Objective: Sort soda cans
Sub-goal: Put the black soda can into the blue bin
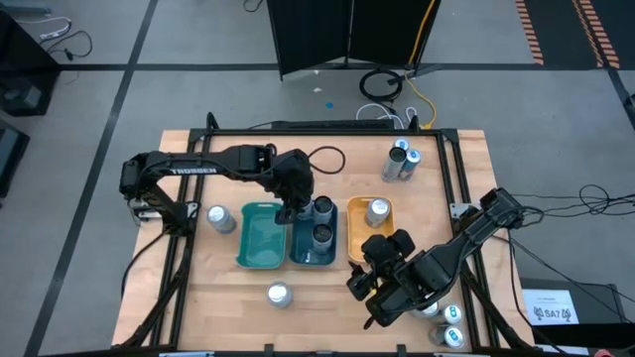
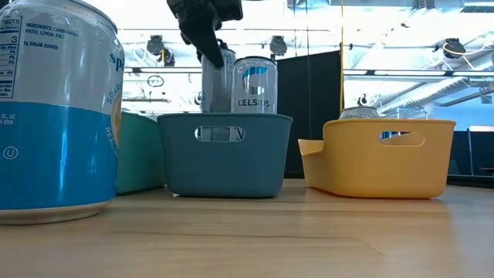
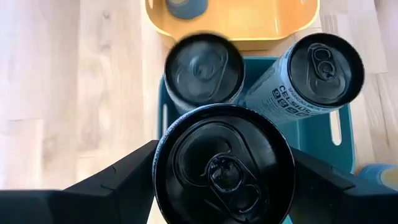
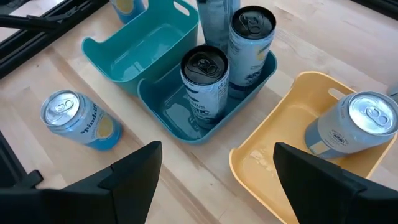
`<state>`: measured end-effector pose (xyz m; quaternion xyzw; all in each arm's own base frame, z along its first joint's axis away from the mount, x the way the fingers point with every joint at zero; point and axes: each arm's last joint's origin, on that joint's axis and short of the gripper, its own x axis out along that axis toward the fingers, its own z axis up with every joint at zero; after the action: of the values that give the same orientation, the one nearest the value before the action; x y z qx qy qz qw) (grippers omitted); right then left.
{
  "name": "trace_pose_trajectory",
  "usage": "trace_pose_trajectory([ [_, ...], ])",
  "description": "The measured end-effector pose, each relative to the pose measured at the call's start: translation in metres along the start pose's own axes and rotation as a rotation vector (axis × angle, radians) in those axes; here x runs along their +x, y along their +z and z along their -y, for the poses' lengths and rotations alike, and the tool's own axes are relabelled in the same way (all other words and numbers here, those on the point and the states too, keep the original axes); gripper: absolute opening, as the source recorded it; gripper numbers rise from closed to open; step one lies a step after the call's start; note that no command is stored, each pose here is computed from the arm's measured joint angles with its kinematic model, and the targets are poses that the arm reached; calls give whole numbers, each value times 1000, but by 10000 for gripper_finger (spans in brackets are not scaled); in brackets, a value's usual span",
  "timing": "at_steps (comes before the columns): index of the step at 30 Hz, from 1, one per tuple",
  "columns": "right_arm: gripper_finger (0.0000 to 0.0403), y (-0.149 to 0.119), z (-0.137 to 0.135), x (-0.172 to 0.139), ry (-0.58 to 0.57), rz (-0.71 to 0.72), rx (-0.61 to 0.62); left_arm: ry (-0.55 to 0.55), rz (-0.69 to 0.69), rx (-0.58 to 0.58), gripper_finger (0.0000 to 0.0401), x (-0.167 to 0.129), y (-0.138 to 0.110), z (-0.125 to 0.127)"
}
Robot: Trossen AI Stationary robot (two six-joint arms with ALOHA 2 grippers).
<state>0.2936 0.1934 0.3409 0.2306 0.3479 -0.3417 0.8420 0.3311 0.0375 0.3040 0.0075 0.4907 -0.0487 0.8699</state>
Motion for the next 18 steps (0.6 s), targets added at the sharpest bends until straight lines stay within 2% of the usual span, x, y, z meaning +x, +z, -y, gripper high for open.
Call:
trace_pose_trajectory([
  [7,302,0,0,0,1,0,9,-9,-19,-27,286,19,-12,0],
  [18,302,0,0,0,3,1,11,-1,-29,-61,286,32,-22,-1],
])
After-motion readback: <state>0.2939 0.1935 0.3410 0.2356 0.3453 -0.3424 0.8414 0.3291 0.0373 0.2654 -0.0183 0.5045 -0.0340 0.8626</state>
